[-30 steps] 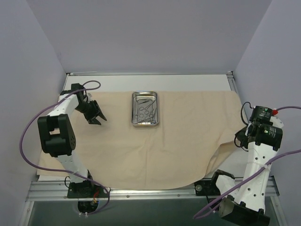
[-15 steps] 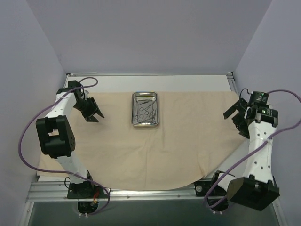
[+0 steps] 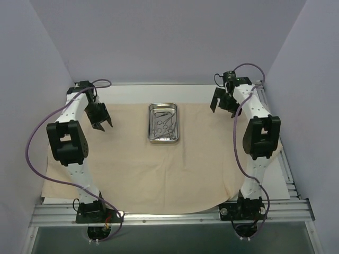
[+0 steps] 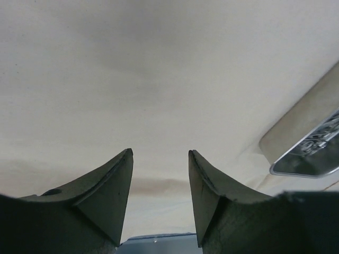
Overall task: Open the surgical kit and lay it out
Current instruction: Smooth out the surgical kit at the center of the board.
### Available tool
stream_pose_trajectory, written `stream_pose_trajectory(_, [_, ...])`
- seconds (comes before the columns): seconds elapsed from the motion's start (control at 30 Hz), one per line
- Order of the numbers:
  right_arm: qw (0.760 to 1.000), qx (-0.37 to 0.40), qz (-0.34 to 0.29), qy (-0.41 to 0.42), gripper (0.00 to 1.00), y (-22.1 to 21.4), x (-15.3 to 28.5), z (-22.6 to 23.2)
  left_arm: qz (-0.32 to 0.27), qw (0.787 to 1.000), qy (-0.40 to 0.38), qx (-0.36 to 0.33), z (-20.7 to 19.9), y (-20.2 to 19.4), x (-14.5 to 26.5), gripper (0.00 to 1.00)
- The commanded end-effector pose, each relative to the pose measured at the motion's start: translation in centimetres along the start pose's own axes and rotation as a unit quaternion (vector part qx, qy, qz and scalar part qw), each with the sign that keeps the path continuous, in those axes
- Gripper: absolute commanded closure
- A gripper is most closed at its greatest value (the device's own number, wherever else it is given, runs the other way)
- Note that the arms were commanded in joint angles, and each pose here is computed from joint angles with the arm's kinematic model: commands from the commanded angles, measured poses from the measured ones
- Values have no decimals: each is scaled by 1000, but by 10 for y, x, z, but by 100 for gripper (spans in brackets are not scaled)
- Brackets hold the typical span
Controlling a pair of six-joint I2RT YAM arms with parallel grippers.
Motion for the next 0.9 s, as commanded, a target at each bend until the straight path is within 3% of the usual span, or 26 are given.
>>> stream_pose_trajectory(0.0, [997,49,45,-29,0,-22,1,-1,39,996,82,-28,17,-6,-7,45])
stream_pose_trajectory(0.2, [992,88,90,-34,0,-50,-39,10,73,991,109,-27,13,-11,-28,47])
stream_pose_trajectory(0.43, [989,98,100,-55,0,-61,-77,9,110,986,127,-14,9,-2,-65,58])
stream_pose_trajectory(0.87, [985,117,100,-79,0,-47,-144,17,102,990,97,0,-10,36,-116,63])
Point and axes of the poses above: each gripper's point midway between its finger pads, its own x axis back along the fingers, its own z axis along the line the jaws close on, y = z × x, the point moved 2 cm from there along x, back along the fingers, and after that the axes turned 1 degree about -x, right-handed, at the moved point
